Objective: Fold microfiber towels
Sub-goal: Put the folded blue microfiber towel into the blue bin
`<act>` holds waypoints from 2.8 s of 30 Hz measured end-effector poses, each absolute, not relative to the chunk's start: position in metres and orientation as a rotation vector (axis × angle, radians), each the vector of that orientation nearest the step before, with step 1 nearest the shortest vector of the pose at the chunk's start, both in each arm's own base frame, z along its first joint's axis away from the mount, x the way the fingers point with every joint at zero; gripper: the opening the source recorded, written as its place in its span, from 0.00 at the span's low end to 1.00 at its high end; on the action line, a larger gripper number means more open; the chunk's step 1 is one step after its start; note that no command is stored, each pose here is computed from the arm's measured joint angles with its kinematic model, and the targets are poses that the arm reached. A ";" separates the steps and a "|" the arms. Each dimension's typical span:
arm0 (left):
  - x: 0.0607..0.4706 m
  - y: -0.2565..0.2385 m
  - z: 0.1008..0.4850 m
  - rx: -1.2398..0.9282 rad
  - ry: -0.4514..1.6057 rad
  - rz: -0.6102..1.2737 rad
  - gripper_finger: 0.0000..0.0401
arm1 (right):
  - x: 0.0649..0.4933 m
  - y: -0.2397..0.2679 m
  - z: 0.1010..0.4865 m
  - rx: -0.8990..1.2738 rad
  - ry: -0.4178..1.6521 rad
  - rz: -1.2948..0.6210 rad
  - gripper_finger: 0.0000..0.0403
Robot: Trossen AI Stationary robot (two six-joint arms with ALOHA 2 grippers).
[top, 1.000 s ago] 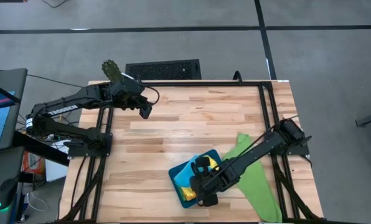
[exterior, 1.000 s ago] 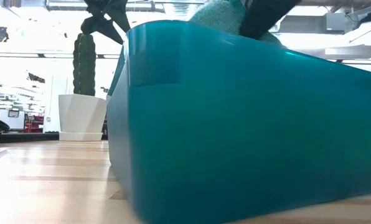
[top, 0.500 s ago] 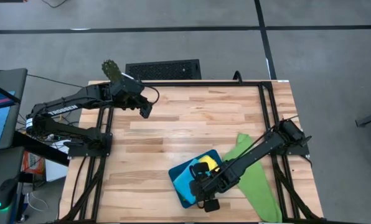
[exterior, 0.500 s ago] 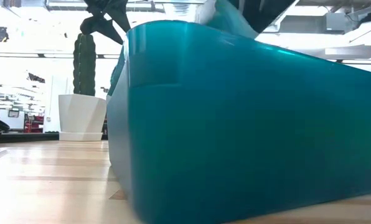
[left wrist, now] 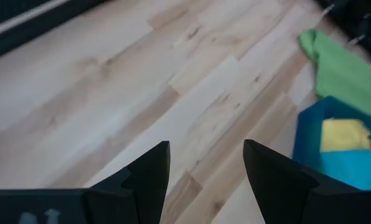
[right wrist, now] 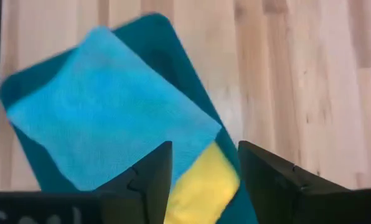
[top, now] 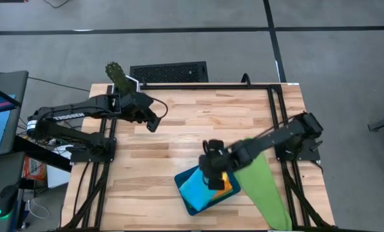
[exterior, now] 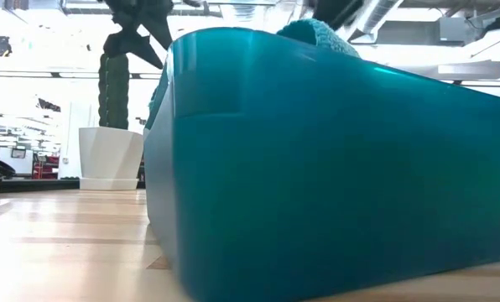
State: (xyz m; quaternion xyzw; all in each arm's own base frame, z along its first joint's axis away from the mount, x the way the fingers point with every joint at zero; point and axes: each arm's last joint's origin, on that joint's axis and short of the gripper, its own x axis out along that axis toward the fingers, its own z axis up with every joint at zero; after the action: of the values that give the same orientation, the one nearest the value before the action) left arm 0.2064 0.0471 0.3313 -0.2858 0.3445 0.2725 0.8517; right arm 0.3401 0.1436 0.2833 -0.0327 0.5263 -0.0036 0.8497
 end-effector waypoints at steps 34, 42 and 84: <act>0.206 0.039 0.302 -0.569 0.814 0.586 0.49 | 0.376 0.105 0.190 -0.059 1.288 0.323 0.39; 0.207 0.039 0.303 -0.552 0.810 0.584 0.49 | 0.368 0.102 0.205 -0.033 1.290 0.258 0.08; 0.339 -0.104 0.212 -0.377 0.721 -0.164 0.19 | 0.245 0.120 0.234 0.391 0.976 -0.267 0.35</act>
State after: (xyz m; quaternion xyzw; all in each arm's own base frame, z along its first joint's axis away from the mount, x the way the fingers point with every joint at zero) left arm 0.3392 -0.1041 0.2117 -0.1832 0.3501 -0.0794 0.9152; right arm 0.2451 0.1196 0.2343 0.1860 0.4644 -0.1270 0.8565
